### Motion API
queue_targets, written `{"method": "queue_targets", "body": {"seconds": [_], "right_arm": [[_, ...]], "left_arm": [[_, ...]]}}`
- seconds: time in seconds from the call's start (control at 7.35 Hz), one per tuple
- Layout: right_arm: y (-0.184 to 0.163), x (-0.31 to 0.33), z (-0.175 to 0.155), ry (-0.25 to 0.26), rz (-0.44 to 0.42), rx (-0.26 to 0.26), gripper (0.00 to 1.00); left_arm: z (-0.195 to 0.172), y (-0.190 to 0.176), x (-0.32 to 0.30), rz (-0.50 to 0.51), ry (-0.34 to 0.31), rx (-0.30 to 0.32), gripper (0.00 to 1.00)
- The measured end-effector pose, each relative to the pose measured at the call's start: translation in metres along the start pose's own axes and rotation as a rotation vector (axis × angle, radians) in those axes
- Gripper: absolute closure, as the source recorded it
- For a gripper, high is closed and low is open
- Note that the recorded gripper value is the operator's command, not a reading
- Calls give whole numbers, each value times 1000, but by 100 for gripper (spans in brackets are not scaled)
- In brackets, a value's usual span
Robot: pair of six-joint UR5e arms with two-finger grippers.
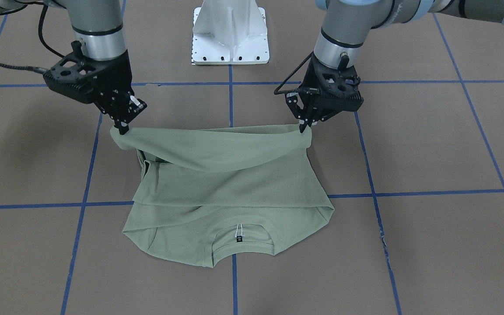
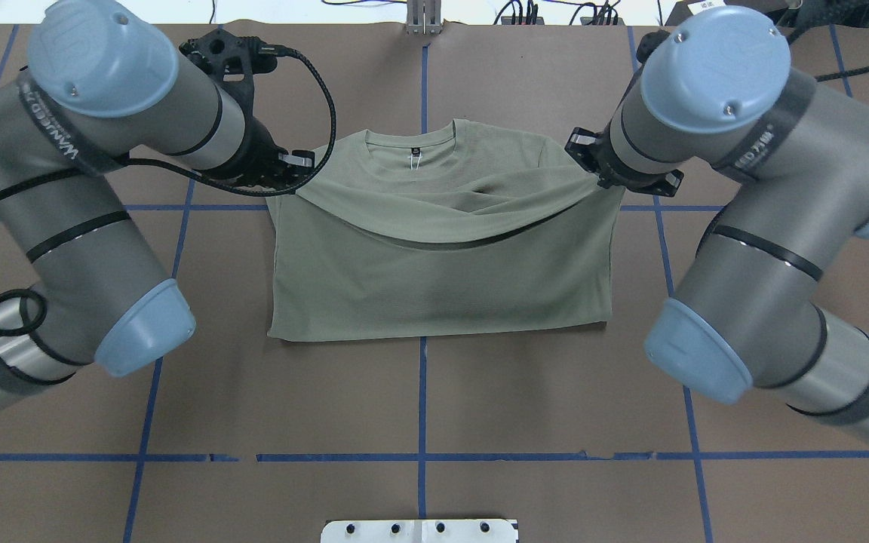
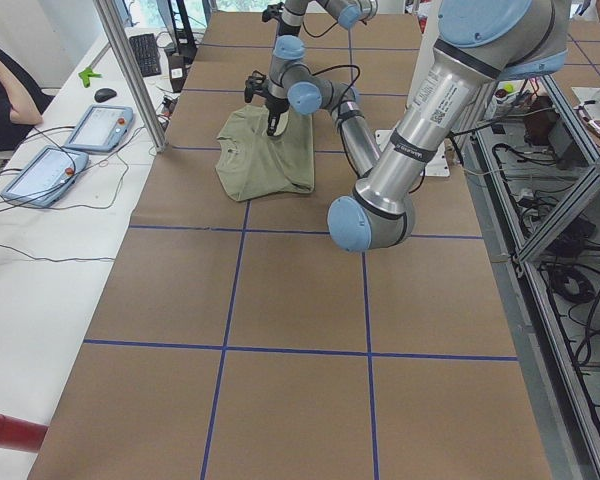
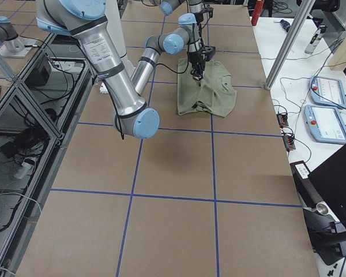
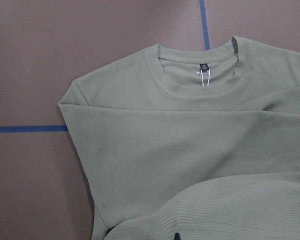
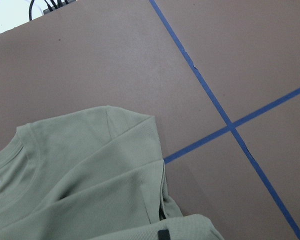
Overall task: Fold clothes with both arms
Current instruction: 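Carry the hem with both grippers over the shirt toward the collar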
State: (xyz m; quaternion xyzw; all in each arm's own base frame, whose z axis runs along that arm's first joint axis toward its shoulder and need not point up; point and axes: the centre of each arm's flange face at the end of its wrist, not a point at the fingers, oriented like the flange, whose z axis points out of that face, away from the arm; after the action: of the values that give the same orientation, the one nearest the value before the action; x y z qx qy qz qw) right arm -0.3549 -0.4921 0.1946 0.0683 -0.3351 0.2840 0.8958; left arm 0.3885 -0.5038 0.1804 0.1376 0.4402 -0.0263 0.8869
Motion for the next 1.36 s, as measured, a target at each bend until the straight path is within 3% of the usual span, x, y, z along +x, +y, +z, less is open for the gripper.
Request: {"method": "queue_targets", "body": {"seconds": [0.14,0.68,1.22,1.36], "right_arm": [[-23,-26,22,23,-1,12,100],[-85,-92,158,27,-13,36,100],[-105,-97,191,56,-79,37,100],[-106,-95,199,60,-85,36,1]], "left_arm": [[28,-20,-9,16,-12,11,100],[119,-54,-51,55,-69,17,100],[161,-79,-75,57,-104,21,100],[167,-83,-80,57,-106,24,33]]}}
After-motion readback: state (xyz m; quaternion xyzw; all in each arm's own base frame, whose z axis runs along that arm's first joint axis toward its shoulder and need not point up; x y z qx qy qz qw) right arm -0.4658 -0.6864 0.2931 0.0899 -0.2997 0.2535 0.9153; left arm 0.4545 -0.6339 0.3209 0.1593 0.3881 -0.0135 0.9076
